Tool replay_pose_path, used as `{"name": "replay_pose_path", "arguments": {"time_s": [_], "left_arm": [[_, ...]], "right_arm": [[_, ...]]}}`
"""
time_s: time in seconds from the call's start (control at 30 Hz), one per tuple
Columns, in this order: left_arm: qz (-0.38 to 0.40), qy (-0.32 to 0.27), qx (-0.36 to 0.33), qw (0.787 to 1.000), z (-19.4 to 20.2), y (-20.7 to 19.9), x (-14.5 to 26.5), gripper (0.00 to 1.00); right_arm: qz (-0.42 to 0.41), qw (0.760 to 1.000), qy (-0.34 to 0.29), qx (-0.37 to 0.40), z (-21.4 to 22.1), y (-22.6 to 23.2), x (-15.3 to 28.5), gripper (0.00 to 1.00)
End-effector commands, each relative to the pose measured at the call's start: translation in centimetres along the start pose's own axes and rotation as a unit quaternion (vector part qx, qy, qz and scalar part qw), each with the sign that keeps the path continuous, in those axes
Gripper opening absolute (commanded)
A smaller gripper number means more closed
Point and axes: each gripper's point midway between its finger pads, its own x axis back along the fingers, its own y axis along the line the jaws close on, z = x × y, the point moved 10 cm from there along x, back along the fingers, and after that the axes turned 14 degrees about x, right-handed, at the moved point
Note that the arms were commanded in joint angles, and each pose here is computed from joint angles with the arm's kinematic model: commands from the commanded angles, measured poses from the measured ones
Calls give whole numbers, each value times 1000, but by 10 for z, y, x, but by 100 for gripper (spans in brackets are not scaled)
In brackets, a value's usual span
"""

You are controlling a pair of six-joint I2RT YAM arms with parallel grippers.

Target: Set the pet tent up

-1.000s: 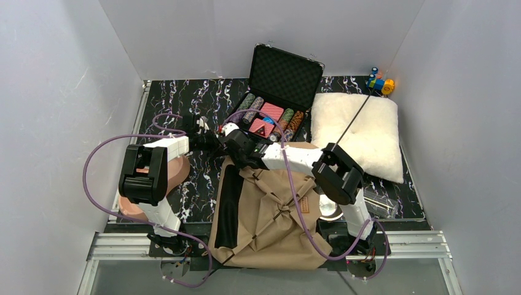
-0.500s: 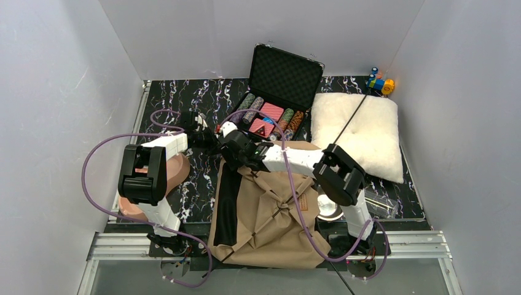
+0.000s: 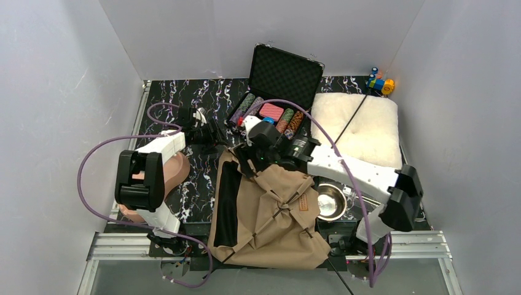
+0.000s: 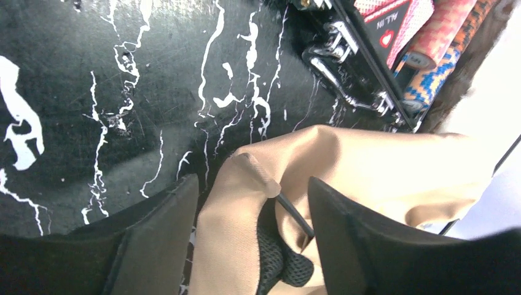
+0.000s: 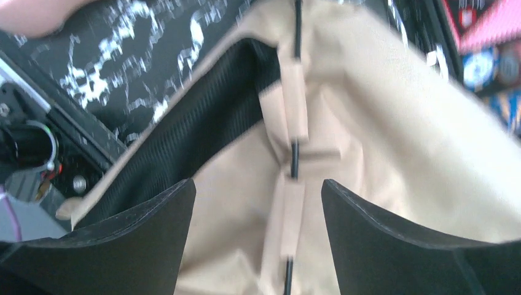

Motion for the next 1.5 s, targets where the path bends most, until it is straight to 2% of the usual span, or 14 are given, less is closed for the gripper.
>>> {"name": "replay_pose_path", "arguments": {"time_s": [0.0, 0.03, 0.1, 0.27, 0.4, 0.5, 0.6, 0.73, 0.87, 0.9, 1.13, 1.27, 1.47], "left_arm": [[12, -56, -49, 997, -9, -22, 29, 79], [9, -64, -55, 996, -9, -23, 33, 87], [2, -86, -66, 994, -10, -25, 41, 98], [-1, -129, -98, 987, -7, -29, 62, 98], [-1, -133, -127, 983, 3, -35, 71, 98], [2, -138, -154, 978, 12, -42, 75, 98], [3, -144, -172, 975, 18, -47, 78, 98], [1, -160, -175, 971, 18, -50, 83, 98], [7, -206, -193, 959, 16, -57, 102, 98], [12, -218, -197, 956, 16, -58, 107, 98], [56, -271, -223, 935, 19, -77, 143, 98], [87, -252, -235, 935, 23, -97, 167, 98], [143, -206, -255, 934, 40, -109, 187, 98]], "right_arm": [[38, 984, 164, -65, 59, -3, 50, 82], [39, 980, 180, -77, 68, -3, 60, 82], [38, 970, 214, -103, 84, -1, 78, 82], [30, 949, 281, -142, 120, 11, 103, 81], [41, 937, 313, -152, 144, 17, 105, 81], [37, 933, 322, -157, 156, 21, 102, 80], [28, 934, 319, -157, 164, 25, 95, 74], [11, 943, 288, -164, 161, 30, 82, 44], [24, 948, 262, -177, 146, 32, 75, 4], [29, 950, 255, -179, 142, 31, 74, 1], [78, 961, 191, -184, 107, 27, 69, 1], [86, 971, 134, -181, 82, 25, 66, 1], [136, 972, 97, -167, 55, 18, 60, 1]]}}
